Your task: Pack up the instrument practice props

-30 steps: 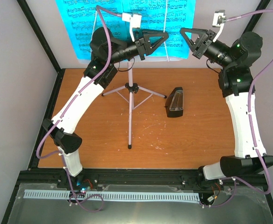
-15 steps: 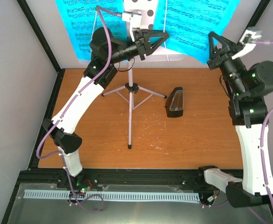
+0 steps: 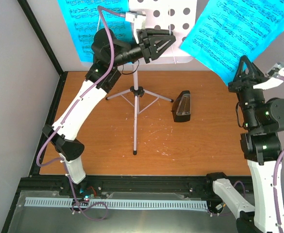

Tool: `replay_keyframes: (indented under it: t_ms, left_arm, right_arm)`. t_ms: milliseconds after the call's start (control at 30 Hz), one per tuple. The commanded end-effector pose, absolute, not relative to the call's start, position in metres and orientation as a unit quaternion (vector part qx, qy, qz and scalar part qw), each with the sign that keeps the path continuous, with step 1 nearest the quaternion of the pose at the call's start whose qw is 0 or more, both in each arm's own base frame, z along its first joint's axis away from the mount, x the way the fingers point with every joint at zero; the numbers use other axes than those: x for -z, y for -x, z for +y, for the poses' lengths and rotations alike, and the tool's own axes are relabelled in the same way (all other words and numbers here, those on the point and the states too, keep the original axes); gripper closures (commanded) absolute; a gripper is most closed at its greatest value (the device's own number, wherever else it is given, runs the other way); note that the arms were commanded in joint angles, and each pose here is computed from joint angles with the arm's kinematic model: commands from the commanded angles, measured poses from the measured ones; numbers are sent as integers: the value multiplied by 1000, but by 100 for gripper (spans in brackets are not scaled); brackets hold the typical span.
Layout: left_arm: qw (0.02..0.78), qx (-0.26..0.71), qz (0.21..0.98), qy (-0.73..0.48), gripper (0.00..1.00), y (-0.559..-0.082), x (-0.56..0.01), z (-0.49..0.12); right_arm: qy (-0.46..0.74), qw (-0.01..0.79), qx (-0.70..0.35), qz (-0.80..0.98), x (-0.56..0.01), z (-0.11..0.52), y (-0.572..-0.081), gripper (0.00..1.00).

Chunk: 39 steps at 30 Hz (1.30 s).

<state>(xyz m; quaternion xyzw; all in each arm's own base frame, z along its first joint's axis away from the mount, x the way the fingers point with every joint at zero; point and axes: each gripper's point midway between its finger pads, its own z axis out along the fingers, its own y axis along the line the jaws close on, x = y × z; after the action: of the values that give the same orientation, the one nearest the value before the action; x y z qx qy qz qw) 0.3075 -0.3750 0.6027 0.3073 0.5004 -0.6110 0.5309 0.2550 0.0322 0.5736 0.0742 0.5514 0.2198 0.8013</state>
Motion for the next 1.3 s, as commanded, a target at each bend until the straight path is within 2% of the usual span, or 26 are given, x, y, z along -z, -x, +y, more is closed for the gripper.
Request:
replay_keyframes:
  t_ms: [0, 133, 267, 633, 800, 1000, 1267]
  left_arm:
    - [545, 614, 469, -326, 57, -280, -626, -363]
    - [541, 614, 474, -326, 47, -276, -622, -361]
    - [538, 613, 475, -329, 40, -270, -618, -358]
    - [495, 615, 465, -401, 20, -229, -598, -349]
    - [485, 607, 475, -413, 18, -215, -568, -341]
    - [458, 601, 479, -447, 17, -187, -523, -328]
    - [377, 618, 570, -388, 18, -174, -407, -314]
  right_arm:
    - [-105, 810, -186, 547, -567, 14, -238, 97]
    - [-120, 799, -188, 559, -549, 10, -226, 97]
    - [-141, 770, -206, 587, -504, 10, -224, 97]
    - [-229, 622, -294, 689, -338, 27, -233, 97]
    - [-294, 565, -295, 712, -261, 22, -231, 97]
    - [-368, 510, -285, 724, -199, 13, -223, 97]
    - [-446, 459, -238, 731, -153, -4, -213, 97]
